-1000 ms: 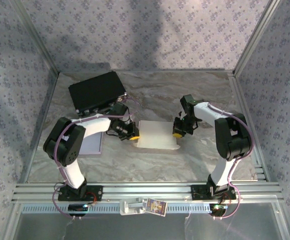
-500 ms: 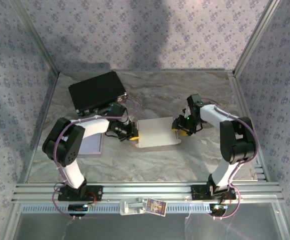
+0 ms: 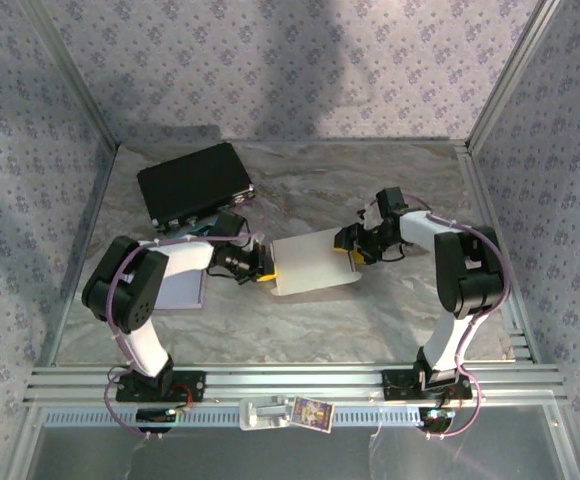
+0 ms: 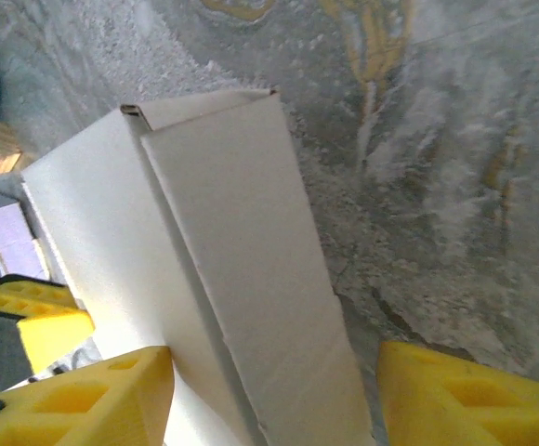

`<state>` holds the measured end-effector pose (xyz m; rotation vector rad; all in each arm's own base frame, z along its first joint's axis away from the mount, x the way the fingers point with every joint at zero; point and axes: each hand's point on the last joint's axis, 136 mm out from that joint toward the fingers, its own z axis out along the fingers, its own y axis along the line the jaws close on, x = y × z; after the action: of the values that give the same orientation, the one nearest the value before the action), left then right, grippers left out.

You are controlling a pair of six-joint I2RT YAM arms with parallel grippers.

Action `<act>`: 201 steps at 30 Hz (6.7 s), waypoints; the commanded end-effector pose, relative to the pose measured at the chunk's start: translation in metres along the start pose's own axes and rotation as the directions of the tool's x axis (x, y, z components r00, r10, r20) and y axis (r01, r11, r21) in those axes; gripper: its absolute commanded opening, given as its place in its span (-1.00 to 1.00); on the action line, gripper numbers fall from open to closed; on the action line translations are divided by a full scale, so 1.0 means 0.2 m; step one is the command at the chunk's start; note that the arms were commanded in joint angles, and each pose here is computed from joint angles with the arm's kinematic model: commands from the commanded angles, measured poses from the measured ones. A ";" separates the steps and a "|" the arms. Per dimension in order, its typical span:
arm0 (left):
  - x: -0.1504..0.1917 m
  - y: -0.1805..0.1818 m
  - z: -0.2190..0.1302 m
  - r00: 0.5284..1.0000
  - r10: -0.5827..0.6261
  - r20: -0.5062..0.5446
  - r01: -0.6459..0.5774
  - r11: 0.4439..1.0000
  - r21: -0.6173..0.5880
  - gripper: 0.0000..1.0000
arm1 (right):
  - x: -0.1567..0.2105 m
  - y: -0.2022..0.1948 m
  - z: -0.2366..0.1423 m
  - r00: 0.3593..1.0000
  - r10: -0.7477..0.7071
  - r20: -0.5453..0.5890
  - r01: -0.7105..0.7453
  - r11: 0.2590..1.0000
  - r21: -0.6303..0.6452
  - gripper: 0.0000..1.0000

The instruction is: Fold the paper box

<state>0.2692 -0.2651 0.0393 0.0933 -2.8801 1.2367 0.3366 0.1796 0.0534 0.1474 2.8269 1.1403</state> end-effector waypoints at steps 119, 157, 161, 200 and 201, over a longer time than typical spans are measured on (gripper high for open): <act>0.08 -0.52 -0.08 0.155 0.933 -0.325 -0.982 0.108 -0.158 -0.14 | 0.42 0.07 -0.31 0.770 0.534 0.349 -0.633 0.708 0.312 -0.43; 0.18 -0.43 -0.19 0.082 0.922 -0.378 -0.990 0.034 -0.134 -0.47 | 0.17 0.38 -0.61 0.637 -0.769 -0.057 0.712 0.559 0.426 -0.25; 0.20 -0.40 -0.21 0.081 0.920 -0.383 -0.992 0.036 -0.123 -0.47 | 0.22 0.42 -0.55 0.591 -0.803 -0.078 0.769 0.531 0.356 -0.26; 0.14 -0.32 -0.26 0.141 0.915 -0.377 -0.989 0.111 -0.098 -0.43 | 0.09 0.47 -0.41 0.664 -0.748 -0.027 0.744 0.656 0.126 -0.46; 0.14 -0.32 -0.26 0.141 0.915 -0.378 -0.989 0.112 -0.097 -0.43 | 0.09 0.47 -0.41 0.661 -0.750 -0.028 0.746 0.653 0.134 -0.46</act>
<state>0.2526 -0.2782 0.1208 -2.1551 -2.6720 0.4697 0.3118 0.1924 0.1686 -0.9192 2.4789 0.7170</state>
